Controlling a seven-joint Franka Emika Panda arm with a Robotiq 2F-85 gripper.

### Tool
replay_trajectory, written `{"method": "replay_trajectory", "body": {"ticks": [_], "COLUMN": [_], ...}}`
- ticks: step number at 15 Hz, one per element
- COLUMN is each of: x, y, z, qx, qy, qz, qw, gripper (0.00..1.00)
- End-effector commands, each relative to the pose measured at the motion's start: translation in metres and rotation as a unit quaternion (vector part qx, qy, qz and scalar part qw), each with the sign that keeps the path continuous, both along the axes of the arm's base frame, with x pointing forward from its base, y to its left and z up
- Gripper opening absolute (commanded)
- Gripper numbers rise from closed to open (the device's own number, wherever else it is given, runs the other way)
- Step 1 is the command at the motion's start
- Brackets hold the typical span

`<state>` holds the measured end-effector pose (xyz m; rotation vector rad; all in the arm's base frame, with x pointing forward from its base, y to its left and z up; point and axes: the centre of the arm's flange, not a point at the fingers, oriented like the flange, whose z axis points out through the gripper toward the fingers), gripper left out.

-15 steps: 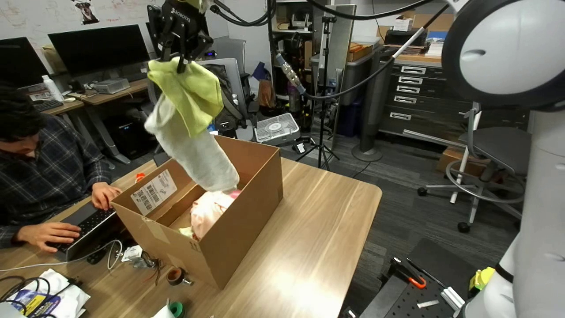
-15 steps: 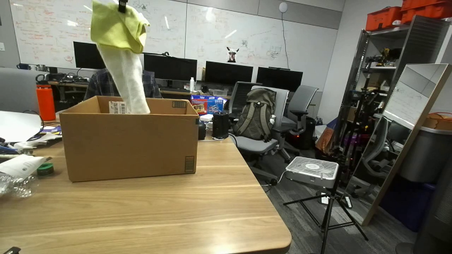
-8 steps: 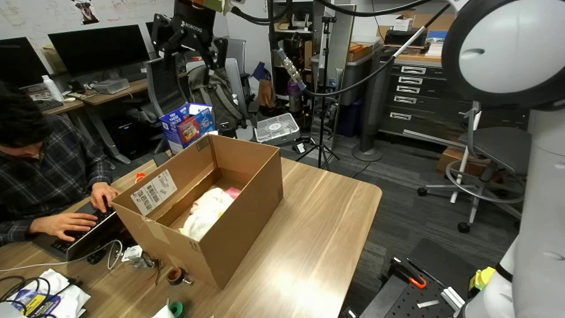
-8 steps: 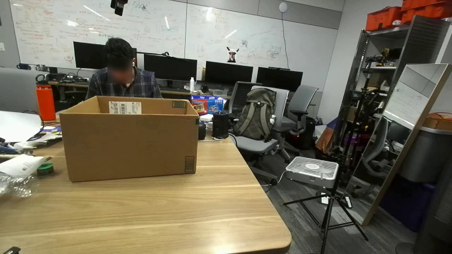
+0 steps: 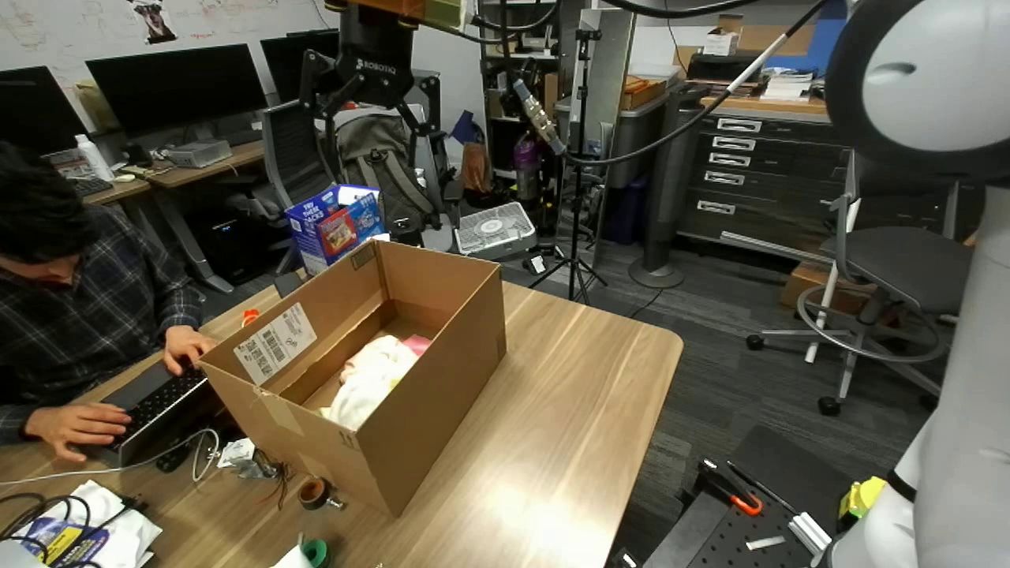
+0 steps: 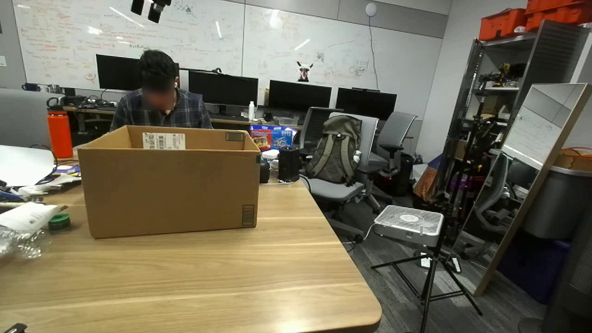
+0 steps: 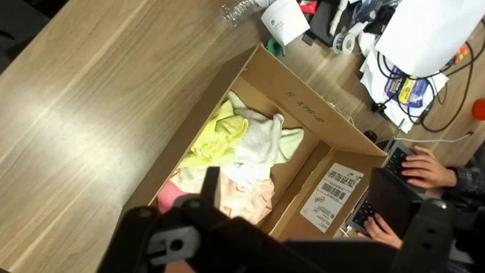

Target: Put the shirts and towels in the box

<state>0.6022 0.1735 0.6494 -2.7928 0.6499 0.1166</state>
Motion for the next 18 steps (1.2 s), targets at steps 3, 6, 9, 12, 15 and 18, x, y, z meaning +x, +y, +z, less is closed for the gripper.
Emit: {"method": "replay_trajectory", "body": {"ticks": [3, 6, 9, 12, 15, 18], "x": [-0.071, -0.097, -0.118, -0.137, -0.15, -0.161], "y": [-0.011, -0.027, -0.048, -0.076, -0.105, -0.134], "z": [-0.013, -0.015, -0.014, -0.011, -0.016, -0.022], "qx": [-0.021, -0.021, -0.017, 0.0, 0.028, 0.075], "qy": [0.0, -0.002, -0.011, -0.024, -0.024, -0.018], "qz": [0.087, 0.132, 0.163, 0.171, 0.163, 0.147], "qw": [0.996, 0.991, 0.9864, 0.985, 0.986, 0.9861], "gripper": [1.0, 1.0, 1.0, 1.0, 1.0, 1.0]}}
